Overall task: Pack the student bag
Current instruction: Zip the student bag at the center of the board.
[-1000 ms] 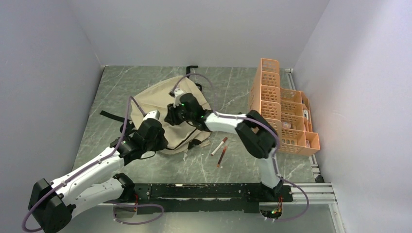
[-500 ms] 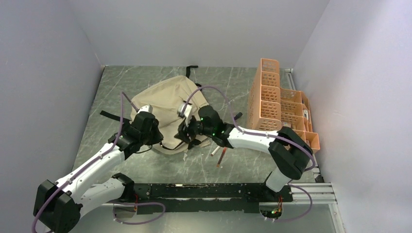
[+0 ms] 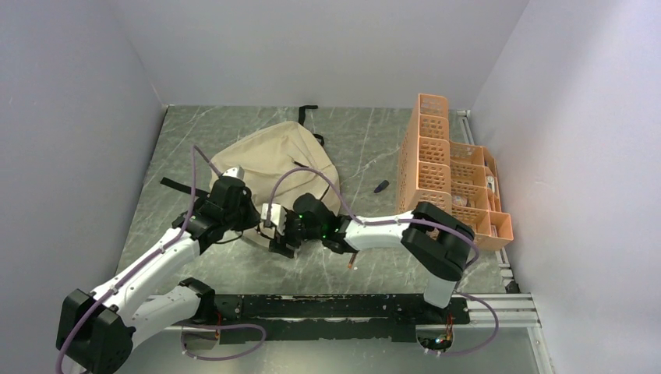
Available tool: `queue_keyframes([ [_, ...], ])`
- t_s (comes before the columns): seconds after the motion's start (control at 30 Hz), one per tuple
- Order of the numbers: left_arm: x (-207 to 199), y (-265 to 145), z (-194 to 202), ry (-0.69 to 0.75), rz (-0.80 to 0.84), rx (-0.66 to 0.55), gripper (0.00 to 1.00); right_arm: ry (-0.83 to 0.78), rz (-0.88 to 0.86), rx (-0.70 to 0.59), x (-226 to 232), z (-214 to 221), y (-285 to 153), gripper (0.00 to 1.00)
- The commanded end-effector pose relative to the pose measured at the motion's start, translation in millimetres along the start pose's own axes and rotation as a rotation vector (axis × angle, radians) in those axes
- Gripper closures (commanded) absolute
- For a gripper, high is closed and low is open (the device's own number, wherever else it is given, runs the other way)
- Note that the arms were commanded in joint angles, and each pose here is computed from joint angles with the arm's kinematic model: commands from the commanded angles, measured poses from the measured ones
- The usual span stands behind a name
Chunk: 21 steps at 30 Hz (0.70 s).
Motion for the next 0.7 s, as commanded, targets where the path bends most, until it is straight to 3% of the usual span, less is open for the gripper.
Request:
queue_keyframes([
  [0.0, -14.0, -4.7, -10.9, 0.0, 0.065, -0.02, 0.95, -0.074, 0.076, -0.02, -8.9, -9.5, 15.0, 0.28],
  [0.17, -14.8, -2.8, -11.1, -0.005, 0.071, -0.013, 0.95, -0.107, 0.145, 0.015, -13.7, -2.0, 27.6, 0.37],
  [0.5, -0.4, 8.3, -28.3, -0.022, 0.012, -0.034, 0.95, -0.128, 0.157, 0.011, -13.6, -5.5, 27.0, 0.99],
  [0.67, 5.0, 24.3, -39.9, -0.009, -0.036, -0.027, 0.95, -0.165, 0.091, -0.036, -2.0, -12.4, 22.3, 1.0],
])
Point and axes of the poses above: each gripper's point midway between its finger pads, its own y axis out along the fingers, its own x axis along the line the jaws close on, z = x × y, the point moved 3 cm from there along -y, back along the fingers, and after that the axes turned 13 degrees about -y, right-handed, at the moved point
